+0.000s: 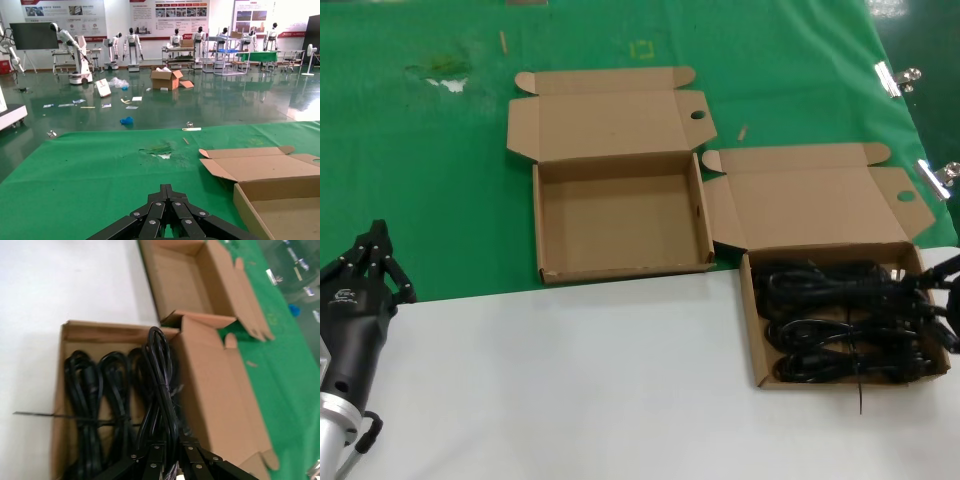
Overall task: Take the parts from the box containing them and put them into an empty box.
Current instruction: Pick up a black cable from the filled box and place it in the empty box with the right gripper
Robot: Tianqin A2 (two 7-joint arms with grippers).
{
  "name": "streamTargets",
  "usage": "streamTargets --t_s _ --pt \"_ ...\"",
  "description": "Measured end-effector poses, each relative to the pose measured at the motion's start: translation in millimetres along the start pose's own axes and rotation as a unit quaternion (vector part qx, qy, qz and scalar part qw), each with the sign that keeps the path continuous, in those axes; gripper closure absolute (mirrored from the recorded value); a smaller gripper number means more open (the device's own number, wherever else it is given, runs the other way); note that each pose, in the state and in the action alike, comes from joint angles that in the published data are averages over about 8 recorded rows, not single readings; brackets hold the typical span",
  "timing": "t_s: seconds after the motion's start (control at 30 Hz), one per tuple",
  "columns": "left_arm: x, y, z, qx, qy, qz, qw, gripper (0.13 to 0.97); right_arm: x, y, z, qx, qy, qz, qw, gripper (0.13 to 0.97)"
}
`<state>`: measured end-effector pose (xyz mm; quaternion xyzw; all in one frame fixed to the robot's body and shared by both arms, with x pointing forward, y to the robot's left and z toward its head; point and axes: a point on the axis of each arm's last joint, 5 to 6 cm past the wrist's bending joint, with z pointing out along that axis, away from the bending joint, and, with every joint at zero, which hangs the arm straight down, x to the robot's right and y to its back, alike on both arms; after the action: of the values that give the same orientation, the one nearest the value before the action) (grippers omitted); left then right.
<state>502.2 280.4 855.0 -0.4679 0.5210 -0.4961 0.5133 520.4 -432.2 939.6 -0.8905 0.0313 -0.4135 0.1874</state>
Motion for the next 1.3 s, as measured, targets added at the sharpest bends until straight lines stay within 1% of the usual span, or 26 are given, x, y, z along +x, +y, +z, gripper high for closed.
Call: streamTargets --t_s 0.13,0.27,0.37,0.47,0.6,0.77,0.97,1.13,1.3 --pt "0.0 0.0 0.0 0.000 0.000 0.000 1.0000 0.957 13 -8 -4 0.008 0.019 0.001 1.000 0.929" --pt "0.0 0.0 0.0 0.000 0.000 0.000 1.0000 0.957 24 -20 -4 0.021 0.042 0.002 0.999 0.929" --pt "0.0 0.0 0.0 0.000 0.000 0.000 1.0000 0.957 29 -33 2 0.035 0.058 0.002 0.998 0.929" --pt "0.0 0.0 0.0 0.000 0.000 0.000 1.0000 0.957 30 -48 14 0.051 0.070 0.001 0.996 0.929" --pt "0.0 0.0 0.0 0.000 0.000 0.000 1.0000 0.957 27 -70 35 0.075 0.078 0.000 0.994 0.929" --pt "0.0 0.0 0.0 0.000 0.000 0.000 1.0000 0.957 22 -100 69 0.102 0.081 0.000 0.991 0.929" --pt "0.0 0.0 0.0 0.000 0.000 0.000 1.0000 0.957 19 -133 111 0.123 0.078 0.004 0.989 0.929" --pt "0.0 0.0 0.0 0.000 0.000 0.000 1.0000 0.957 19 -152 145 0.128 0.075 0.007 0.989 0.929" --pt "0.0 0.0 0.0 0.000 0.000 0.000 1.0000 0.957 19 -163 174 0.122 0.073 0.008 0.990 0.929"
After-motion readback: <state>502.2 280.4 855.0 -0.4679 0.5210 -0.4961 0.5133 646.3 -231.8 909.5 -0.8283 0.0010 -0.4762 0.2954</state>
